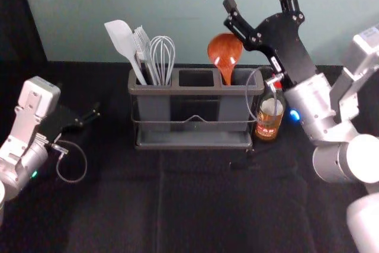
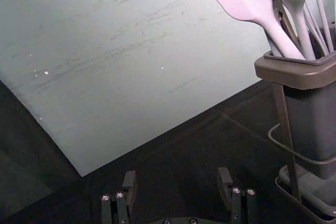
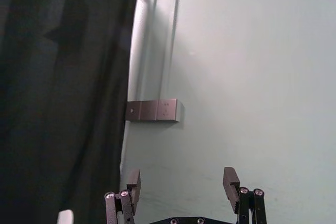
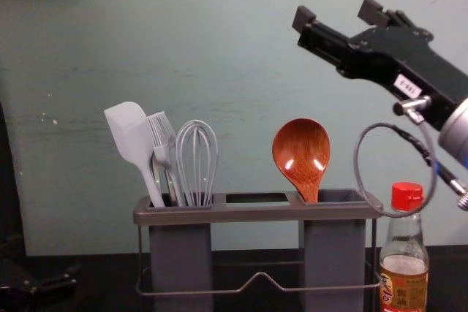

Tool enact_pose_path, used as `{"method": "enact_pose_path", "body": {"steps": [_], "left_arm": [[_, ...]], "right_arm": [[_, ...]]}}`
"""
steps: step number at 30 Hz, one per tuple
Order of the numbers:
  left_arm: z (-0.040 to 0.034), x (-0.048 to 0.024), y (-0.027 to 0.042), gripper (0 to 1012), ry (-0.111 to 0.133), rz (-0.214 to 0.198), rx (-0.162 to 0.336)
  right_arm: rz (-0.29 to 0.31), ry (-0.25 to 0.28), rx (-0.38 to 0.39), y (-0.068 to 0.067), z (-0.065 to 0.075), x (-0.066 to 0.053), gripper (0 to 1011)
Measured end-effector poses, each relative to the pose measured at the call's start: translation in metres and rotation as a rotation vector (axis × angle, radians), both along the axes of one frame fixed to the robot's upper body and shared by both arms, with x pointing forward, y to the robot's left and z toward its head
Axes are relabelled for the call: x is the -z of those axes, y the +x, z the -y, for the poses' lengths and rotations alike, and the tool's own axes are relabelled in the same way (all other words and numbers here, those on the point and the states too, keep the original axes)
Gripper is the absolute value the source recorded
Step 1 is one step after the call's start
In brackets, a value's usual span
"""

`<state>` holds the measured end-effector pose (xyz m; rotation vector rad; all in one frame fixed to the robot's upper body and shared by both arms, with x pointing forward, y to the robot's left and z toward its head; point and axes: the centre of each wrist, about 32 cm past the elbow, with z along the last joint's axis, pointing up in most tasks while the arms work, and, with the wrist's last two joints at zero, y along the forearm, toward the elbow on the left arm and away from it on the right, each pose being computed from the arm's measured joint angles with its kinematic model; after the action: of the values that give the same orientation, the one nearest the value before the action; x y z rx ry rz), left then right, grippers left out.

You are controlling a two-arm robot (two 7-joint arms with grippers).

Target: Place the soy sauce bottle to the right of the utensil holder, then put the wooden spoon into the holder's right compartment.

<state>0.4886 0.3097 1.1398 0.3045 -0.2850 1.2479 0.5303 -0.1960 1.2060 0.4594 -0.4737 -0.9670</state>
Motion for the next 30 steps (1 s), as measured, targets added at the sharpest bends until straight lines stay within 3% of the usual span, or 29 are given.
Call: {"method": "enact_pose_path", "body": {"steps": [11,19,30], "left_arm": [[0.0000,0.0000,0.0000,1005,0.000,0.000,0.000],[0.0000,0.0000,0.0000,1005,0.000,0.000,0.000],[0.0000,0.0000,0.0000,1005,0.000,0.000,0.000]], "right_arm": [[0.039,-0.012,-0.050,-0.049,0.007,-0.002,1004],[0.040,-0.029,-0.101,-0.089,0.008,0.003,1004],[-0.023,-0.036,-0.131,-0.138,0.015,0.004,1004]]}}
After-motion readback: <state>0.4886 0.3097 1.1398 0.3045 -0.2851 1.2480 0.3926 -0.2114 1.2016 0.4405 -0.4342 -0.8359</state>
